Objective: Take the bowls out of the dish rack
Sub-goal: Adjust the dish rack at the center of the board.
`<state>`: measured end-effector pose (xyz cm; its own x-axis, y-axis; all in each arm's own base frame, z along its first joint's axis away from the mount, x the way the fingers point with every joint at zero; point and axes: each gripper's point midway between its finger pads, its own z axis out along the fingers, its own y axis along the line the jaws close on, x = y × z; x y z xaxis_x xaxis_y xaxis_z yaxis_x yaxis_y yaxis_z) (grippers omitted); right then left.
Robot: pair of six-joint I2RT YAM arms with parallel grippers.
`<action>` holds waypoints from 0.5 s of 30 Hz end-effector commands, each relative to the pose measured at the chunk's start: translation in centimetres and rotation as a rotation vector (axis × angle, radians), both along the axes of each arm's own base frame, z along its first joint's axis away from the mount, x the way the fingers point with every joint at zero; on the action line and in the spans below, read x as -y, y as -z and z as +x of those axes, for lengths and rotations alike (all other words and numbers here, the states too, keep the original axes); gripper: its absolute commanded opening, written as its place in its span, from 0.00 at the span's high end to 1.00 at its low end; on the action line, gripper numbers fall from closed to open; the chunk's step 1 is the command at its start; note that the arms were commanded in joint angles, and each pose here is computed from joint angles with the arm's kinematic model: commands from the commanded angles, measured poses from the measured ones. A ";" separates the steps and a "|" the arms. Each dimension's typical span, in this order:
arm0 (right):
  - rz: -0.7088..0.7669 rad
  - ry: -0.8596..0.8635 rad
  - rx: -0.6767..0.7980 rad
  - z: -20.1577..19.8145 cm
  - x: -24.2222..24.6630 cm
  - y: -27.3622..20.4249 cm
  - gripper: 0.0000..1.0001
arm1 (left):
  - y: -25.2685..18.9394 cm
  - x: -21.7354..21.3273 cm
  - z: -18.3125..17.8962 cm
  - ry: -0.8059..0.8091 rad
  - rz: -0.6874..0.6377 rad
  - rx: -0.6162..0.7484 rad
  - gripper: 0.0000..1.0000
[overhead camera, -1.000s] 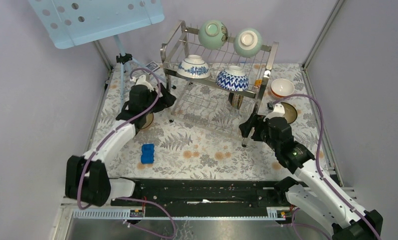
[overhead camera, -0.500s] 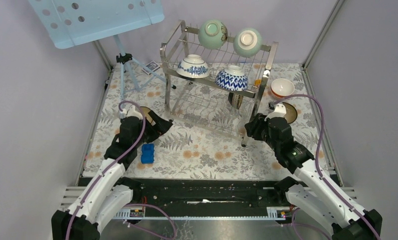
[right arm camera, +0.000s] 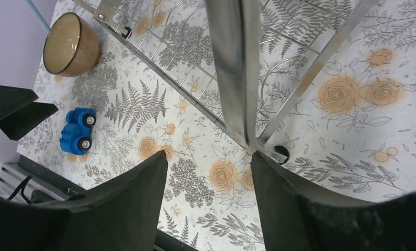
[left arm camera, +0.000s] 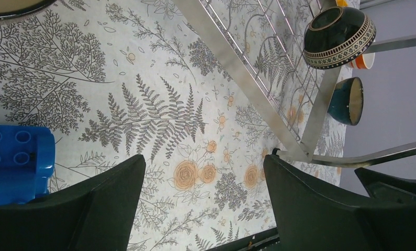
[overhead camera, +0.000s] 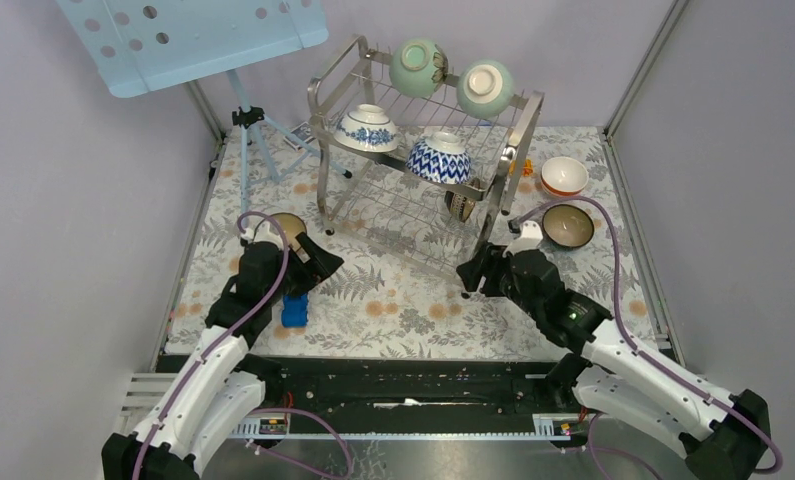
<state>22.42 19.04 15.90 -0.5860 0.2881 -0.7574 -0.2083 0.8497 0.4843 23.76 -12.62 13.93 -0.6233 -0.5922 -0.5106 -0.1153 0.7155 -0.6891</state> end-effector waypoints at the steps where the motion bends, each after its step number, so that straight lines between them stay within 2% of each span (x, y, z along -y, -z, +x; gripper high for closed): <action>1: 0.020 0.059 0.086 0.1 1.4 -3.3 0.29 | -0.9 0.3 -0.3 0.027 -0.010 0.032 0.13; 6: -0.111 0.187 0.240 0.2 6.5 -7.3 0.20 | -1.9 0.2 -0.3 0.035 0.001 0.055 0.13; 12: -0.304 0.459 0.347 3.1 11.3 -10.4 0.22 | -2.6 0.5 -0.4 0.053 -0.004 0.072 0.13; 15: -0.256 0.525 0.365 5.7 11.8 -11.9 0.22 | -2.7 0.5 -0.7 0.061 -0.004 0.072 0.13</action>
